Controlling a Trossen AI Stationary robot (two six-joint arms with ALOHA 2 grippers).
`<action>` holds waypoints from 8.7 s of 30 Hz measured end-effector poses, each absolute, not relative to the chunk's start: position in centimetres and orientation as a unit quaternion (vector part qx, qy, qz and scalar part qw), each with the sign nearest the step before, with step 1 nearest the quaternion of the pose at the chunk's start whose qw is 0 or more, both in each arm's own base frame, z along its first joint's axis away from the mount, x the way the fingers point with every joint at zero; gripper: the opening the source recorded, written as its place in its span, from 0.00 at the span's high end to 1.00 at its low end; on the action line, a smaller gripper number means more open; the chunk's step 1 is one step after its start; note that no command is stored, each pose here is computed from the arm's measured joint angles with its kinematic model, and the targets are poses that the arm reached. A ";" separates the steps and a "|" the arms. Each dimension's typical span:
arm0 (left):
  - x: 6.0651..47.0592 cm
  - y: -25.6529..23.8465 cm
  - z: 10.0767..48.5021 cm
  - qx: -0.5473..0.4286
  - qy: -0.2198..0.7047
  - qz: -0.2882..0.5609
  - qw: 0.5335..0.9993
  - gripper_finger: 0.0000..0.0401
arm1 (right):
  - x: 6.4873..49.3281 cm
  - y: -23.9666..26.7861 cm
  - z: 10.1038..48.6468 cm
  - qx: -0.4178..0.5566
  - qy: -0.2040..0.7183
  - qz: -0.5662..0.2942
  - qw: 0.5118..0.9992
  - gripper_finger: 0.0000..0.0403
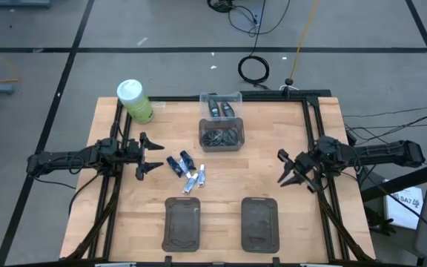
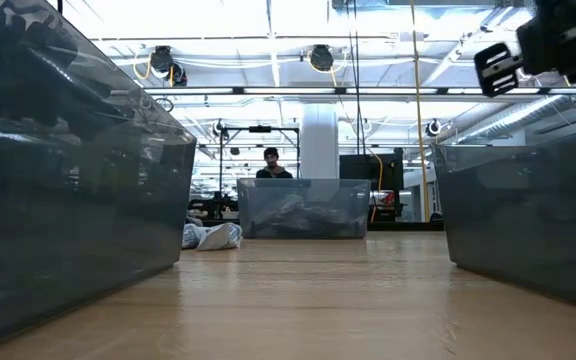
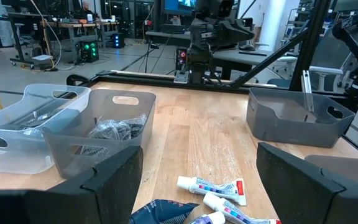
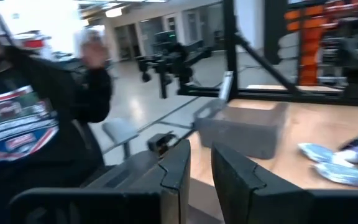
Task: Pick & Place Travel size toiletries
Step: Put the left blue shave cream into the right black bin
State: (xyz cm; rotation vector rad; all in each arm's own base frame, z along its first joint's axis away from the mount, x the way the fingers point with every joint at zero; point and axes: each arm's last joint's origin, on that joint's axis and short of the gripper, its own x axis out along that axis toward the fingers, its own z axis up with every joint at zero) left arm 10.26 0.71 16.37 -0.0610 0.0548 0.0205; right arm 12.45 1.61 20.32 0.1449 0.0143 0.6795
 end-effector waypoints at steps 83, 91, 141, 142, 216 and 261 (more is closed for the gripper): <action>20.6 -0.9 17.3 -0.461 0.377 0.272 0.756 0.24 | 14.1 1.3 20.3 -0.030 -0.034 0.116 0.992 0.85; 21.3 -0.5 14.3 -0.492 0.416 0.345 0.683 0.24 | 14.1 1.3 20.1 -0.006 -0.020 0.118 0.993 0.85; 21.4 -0.1 11.9 -0.223 0.517 0.305 0.768 0.28 | 14.1 1.3 19.9 0.003 -0.011 0.118 0.993 0.85; 21.4 -0.2 11.9 -0.222 0.519 0.302 0.768 0.31 | 14.1 1.3 19.9 0.003 -0.011 0.118 0.993 0.85; 40.1 -3.9 22.5 0.024 0.113 -0.085 0.990 0.96 | 21.7 4.5 21.1 0.024 -0.079 0.126 0.989 0.34; 36.3 -3.6 26.7 -0.006 0.178 -0.021 0.984 0.35 | 22.1 5.1 21.4 0.013 -0.069 0.210 0.975 0.70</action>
